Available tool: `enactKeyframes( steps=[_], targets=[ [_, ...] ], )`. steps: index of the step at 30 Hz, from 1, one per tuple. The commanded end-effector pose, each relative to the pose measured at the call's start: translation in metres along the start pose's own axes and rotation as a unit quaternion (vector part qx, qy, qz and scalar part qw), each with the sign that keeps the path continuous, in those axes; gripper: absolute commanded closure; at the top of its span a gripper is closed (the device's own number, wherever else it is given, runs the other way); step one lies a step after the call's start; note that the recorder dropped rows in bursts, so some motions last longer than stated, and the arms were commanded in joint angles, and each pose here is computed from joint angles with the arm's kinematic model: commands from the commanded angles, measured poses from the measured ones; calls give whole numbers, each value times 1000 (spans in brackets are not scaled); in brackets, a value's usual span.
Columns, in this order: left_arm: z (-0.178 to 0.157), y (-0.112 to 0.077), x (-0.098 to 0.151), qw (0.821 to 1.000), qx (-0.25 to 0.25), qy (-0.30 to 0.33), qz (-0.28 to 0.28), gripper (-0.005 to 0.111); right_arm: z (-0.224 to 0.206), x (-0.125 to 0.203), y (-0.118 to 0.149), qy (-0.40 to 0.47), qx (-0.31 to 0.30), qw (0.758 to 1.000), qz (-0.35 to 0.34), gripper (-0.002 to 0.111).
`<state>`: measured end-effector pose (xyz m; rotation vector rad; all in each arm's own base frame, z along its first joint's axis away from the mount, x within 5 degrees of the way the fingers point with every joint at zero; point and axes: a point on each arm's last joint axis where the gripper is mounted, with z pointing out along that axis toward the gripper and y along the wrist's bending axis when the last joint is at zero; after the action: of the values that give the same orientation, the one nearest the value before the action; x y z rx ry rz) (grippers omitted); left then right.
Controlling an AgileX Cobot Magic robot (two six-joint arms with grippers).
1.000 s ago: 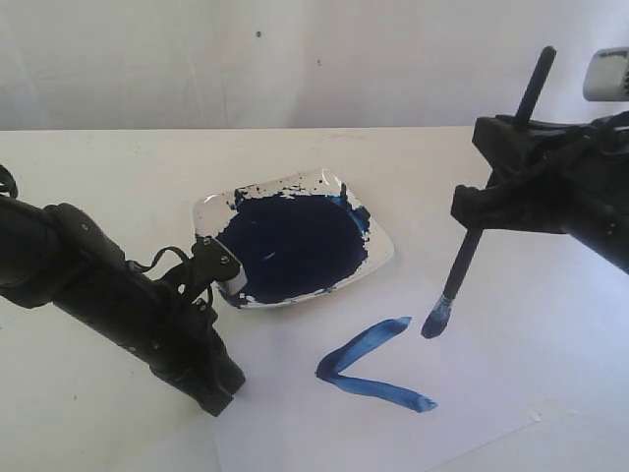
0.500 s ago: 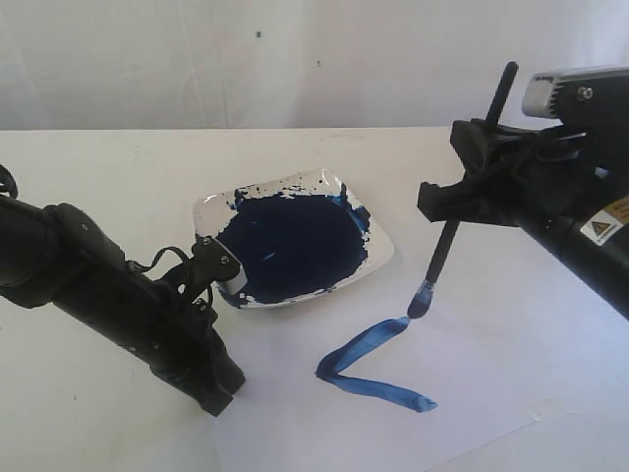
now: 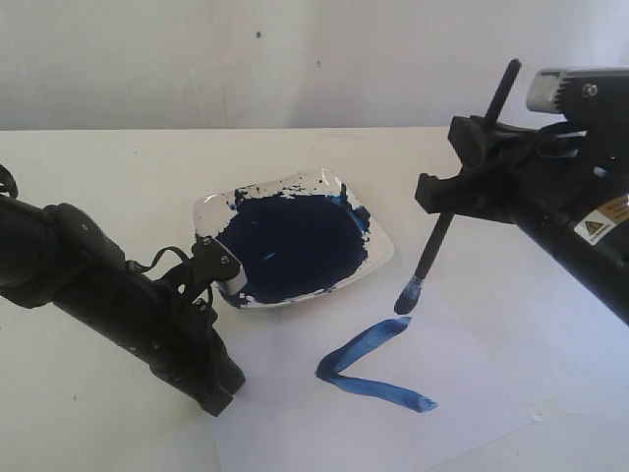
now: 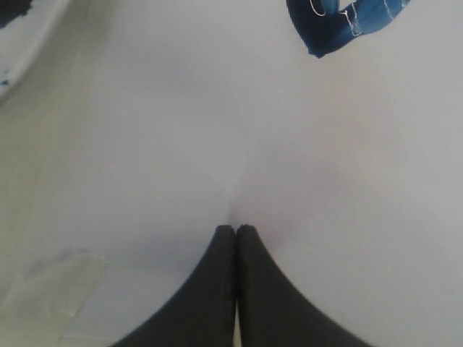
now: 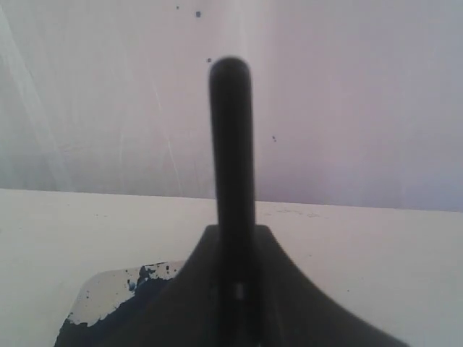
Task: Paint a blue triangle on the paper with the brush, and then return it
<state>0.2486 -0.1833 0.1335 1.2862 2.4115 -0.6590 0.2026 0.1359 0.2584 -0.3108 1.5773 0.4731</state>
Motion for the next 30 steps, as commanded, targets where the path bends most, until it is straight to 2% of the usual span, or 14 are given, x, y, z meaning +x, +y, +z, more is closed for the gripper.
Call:
enactKeyframes(
  steps=[1, 11, 14, 30],
  targets=[
    [3, -4, 2, 1000, 15, 6, -4, 107, 0, 3, -2, 16, 2, 1000, 0, 108],
    [3, -4, 2, 1000, 15, 6, -4, 107, 0, 1, -2, 0, 5, 1000, 2, 108],
    [3, -4, 2, 1000, 15, 6, -4, 107, 0, 6, -2, 32, 3, 999, 4, 108],
    [3, -4, 2, 1000, 15, 6, -4, 107, 1, -1, -4, -7, 13, 1000, 6, 108]
  ],
)
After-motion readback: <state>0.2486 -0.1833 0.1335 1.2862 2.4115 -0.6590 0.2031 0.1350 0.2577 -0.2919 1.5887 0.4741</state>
